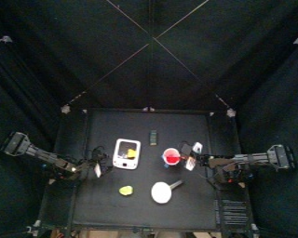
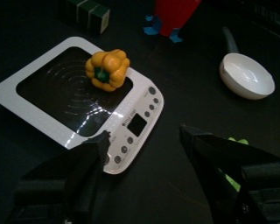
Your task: Grab knife
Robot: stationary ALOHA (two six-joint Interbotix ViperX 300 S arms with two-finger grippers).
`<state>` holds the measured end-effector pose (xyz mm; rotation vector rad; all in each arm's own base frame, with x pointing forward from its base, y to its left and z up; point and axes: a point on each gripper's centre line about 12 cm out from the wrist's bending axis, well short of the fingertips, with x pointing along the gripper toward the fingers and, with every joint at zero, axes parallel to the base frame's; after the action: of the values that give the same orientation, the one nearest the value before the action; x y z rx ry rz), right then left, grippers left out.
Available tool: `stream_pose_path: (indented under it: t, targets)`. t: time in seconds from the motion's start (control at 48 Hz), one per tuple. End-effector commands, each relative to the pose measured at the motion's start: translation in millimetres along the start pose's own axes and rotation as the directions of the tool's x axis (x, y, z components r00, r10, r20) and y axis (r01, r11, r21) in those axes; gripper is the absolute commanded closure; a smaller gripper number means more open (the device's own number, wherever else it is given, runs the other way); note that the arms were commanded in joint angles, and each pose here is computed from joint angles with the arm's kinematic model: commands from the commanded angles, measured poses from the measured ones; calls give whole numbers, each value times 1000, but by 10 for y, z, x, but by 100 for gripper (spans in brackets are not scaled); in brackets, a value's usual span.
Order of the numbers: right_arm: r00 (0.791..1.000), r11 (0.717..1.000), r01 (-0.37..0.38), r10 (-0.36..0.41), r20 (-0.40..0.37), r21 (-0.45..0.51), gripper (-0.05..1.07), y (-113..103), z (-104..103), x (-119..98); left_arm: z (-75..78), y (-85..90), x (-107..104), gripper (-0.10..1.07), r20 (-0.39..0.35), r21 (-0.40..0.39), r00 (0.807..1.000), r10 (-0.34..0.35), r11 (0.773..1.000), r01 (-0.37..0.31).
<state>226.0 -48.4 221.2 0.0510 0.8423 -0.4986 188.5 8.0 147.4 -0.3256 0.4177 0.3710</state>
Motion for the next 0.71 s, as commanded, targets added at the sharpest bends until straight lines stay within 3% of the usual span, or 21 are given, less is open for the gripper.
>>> stream_pose_path:
  t: [0.0, 0.458, 0.688]
  targets:
    - [1000, 1000, 5, -5, 9, 2, 9, -22, 10, -25, 29, -17, 5, 1, 9, 1, 1000, -3, 1000, 3]
    - [991, 993, 114, -115, 67, 22, 9, -331, 175, 4, 25, -10, 5, 1, 8, -1, 1000, -1, 1000, 1]
    - [988, 993, 101, -107, 110, 59, 9, -405, 260, 13, 23, -10, 6, 1, 7, 0, 1000, -1, 1000, 1]
